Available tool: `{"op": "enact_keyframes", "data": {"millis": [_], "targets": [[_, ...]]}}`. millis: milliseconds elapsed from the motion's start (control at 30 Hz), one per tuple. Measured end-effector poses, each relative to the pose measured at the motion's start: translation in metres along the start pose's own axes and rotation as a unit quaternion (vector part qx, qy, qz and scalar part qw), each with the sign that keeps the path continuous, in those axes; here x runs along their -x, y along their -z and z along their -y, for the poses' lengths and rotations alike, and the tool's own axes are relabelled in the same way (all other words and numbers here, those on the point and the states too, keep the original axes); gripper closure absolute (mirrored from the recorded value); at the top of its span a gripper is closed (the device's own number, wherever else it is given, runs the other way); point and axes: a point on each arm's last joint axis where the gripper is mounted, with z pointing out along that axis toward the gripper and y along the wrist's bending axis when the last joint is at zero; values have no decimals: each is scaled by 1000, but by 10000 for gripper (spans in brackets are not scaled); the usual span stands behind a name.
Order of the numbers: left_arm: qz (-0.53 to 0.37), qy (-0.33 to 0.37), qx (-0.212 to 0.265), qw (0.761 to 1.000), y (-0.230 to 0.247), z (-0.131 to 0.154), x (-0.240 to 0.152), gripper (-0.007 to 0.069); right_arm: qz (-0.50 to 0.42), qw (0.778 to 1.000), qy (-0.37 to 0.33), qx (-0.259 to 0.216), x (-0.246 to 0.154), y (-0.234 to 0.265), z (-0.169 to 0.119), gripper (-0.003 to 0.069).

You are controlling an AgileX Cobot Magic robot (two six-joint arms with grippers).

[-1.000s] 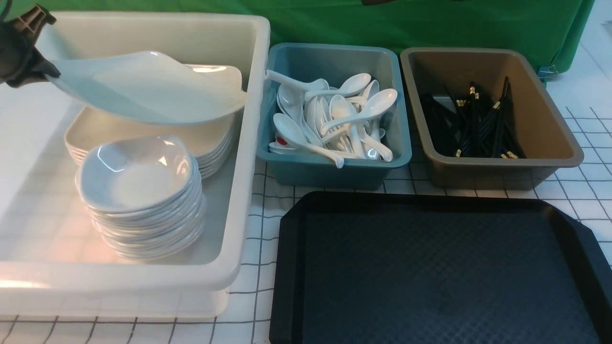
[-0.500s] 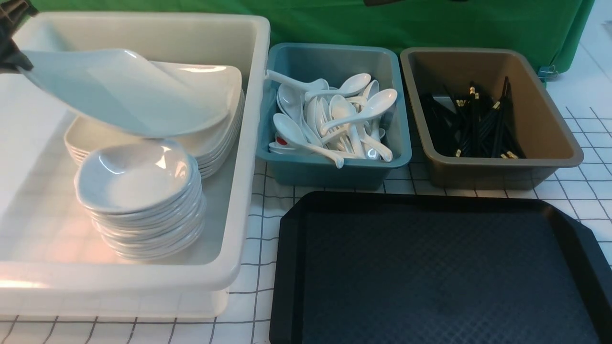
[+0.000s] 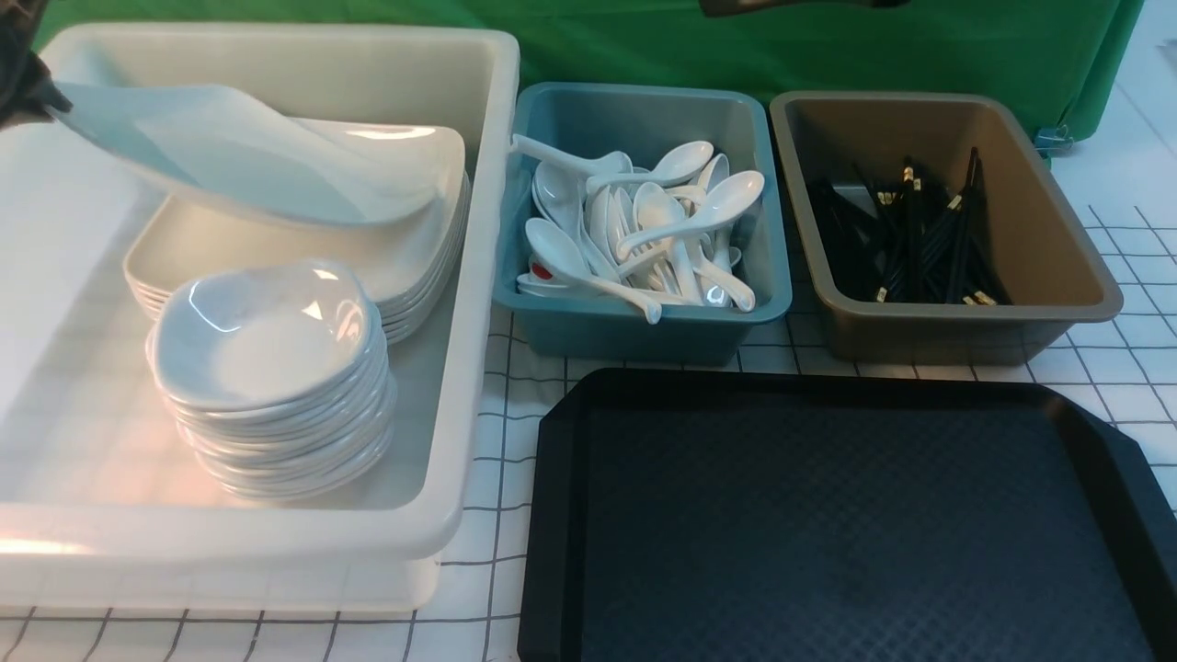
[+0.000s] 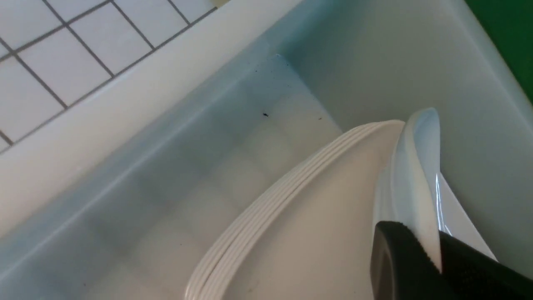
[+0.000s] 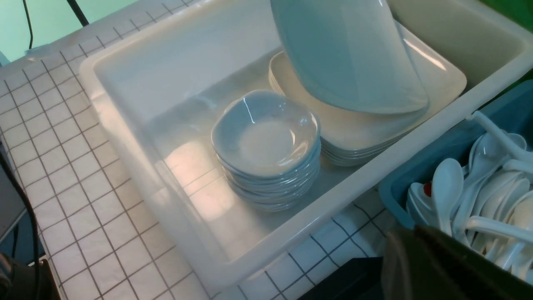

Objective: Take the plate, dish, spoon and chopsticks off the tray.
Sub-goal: Use the left arm to put the plate into the large storage box on the left

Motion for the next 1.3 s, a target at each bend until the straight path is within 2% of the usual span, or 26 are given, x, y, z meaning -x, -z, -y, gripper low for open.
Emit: {"op": "enact_keyframes", "data": {"millis": [233, 433, 967, 1133, 1300], "targets": [[-26, 12, 29, 999, -13, -10, -23, 610, -1, 1000, 0, -1, 0, 0, 0, 650], [-29, 13, 31, 999, -15, -12, -27, 610, -1, 1000, 3, -1, 0, 0, 0, 650], [-53, -52, 41, 996, -12, -13, -31, 594, -5, 1000, 13, 2, -1, 0, -1, 650], [-68, -68, 49, 994, -12, -15, -33, 571, -14, 1000, 13, 5, -3, 0, -1, 650], [-90, -92, 57, 990, -11, -16, -38, 489, -17, 1000, 13, 6, -3, 0, -1, 650]]}}
